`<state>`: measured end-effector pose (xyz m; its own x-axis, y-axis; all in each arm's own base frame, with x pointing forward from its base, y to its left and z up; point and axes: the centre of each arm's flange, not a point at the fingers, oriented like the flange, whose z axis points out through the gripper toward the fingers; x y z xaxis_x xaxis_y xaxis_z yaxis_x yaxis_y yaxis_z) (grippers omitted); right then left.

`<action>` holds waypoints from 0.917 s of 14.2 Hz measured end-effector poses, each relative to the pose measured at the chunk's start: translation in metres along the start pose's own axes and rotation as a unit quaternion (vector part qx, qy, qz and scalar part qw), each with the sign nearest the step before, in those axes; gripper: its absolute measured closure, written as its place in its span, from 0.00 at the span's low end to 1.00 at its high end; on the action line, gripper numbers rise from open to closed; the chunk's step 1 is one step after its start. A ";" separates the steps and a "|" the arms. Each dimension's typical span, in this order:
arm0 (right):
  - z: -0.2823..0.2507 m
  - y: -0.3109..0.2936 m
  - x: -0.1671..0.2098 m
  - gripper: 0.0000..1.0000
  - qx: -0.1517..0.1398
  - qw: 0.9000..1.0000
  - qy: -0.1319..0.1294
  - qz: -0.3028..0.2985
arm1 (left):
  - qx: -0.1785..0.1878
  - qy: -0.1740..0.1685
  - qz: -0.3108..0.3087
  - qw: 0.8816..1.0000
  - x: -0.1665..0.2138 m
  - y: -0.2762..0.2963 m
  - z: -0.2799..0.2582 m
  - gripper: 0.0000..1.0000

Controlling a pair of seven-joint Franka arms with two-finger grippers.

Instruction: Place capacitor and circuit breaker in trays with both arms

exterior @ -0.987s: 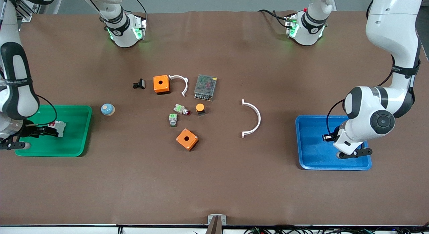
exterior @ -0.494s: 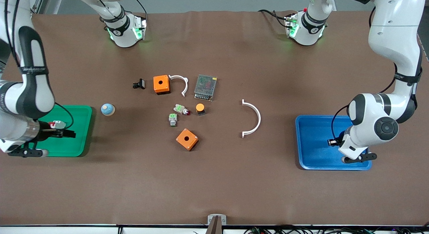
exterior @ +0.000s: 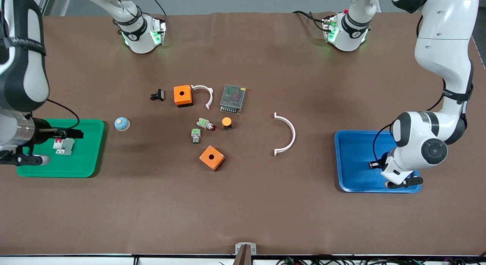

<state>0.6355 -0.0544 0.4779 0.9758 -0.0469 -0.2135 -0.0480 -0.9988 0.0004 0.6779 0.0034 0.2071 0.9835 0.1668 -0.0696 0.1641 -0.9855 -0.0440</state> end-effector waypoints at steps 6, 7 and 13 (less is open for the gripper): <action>-0.051 0.000 -0.029 0.00 0.002 1.000 0.020 -0.001 | -0.011 -0.005 -0.009 1.000 -0.001 0.001 0.003 0.65; -0.057 0.000 -0.031 0.00 0.002 1.000 0.022 0.000 | -0.011 -0.006 -0.010 1.000 -0.001 0.001 0.004 0.65; -0.080 -0.001 -0.033 0.00 0.000 0.999 0.044 -0.001 | -0.013 -0.007 -0.009 1.000 0.000 0.004 -0.009 0.38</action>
<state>0.6207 -0.0531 0.5626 0.9910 -0.0455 -0.1261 -0.0459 -0.9989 -0.0009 0.6787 -0.0004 0.2157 0.9793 0.1843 -0.0833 0.1833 -0.9829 -0.0199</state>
